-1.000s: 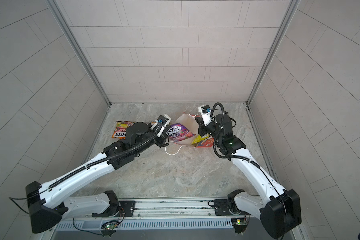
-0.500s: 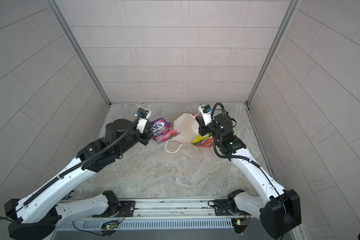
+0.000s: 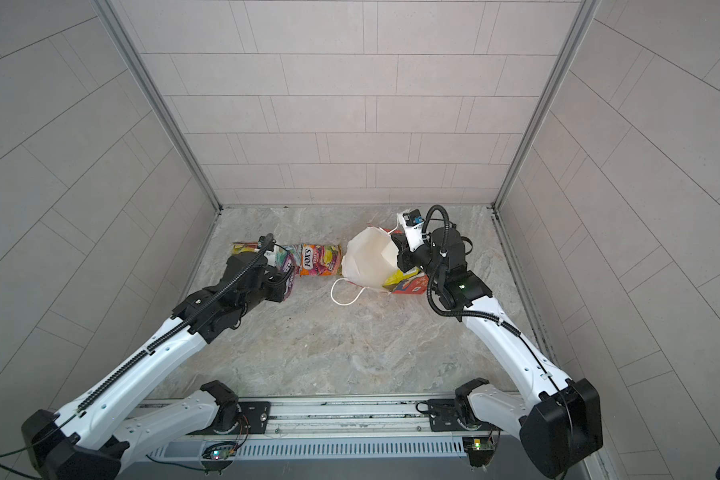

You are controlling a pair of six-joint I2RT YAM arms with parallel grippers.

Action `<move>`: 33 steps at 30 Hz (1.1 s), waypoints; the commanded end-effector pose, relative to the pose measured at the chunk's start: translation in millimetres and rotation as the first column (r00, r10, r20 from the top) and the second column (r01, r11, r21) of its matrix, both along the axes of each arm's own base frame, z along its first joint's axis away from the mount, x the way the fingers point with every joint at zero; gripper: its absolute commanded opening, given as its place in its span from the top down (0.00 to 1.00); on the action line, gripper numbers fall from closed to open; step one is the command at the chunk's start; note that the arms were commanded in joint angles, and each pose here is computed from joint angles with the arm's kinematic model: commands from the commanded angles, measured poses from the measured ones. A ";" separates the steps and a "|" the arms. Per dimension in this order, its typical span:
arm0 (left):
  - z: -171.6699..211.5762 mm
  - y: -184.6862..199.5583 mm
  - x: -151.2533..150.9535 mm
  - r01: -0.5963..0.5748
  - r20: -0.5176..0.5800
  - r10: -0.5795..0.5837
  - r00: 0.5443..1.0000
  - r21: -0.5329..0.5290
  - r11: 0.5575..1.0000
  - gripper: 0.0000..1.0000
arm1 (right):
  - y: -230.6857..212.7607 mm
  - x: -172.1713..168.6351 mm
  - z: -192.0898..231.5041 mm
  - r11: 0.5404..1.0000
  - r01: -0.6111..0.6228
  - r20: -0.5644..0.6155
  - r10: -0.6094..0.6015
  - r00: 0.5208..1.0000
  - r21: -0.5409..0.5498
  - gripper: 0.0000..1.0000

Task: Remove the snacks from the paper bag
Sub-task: 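Carry the purple packet nearer the robot than the packet row and lower it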

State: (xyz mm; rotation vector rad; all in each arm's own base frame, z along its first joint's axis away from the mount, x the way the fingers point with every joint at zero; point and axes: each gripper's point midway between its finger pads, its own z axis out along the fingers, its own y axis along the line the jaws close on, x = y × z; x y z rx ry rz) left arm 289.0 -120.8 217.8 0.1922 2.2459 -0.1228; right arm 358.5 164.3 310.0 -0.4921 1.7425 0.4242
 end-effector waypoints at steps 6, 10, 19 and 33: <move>-13.7 -0.3 15.5 -0.055 0.006 0.056 0.998 -0.135 0.989 1.00 | -2.8 3.5 -5.5 1.000 0.015 -0.014 -0.015 1.000 -0.008 1.00; -28.9 -1.3 15.0 -0.063 -0.031 0.059 0.998 -0.140 0.988 1.00 | -3.3 3.2 -5.8 1.000 0.017 -0.013 -0.017 1.000 -0.008 1.00; -50.0 13.1 15.2 -0.127 -0.137 0.109 0.984 -0.122 0.984 1.00 | -3.0 3.8 -6.7 1.000 0.017 -0.016 -0.017 1.000 -0.006 1.00; -73.3 60.3 10.9 -0.135 -0.367 0.176 0.913 0.134 0.982 1.00 | -4.9 2.8 -5.9 1.000 0.024 -0.012 -0.024 1.000 -0.015 1.00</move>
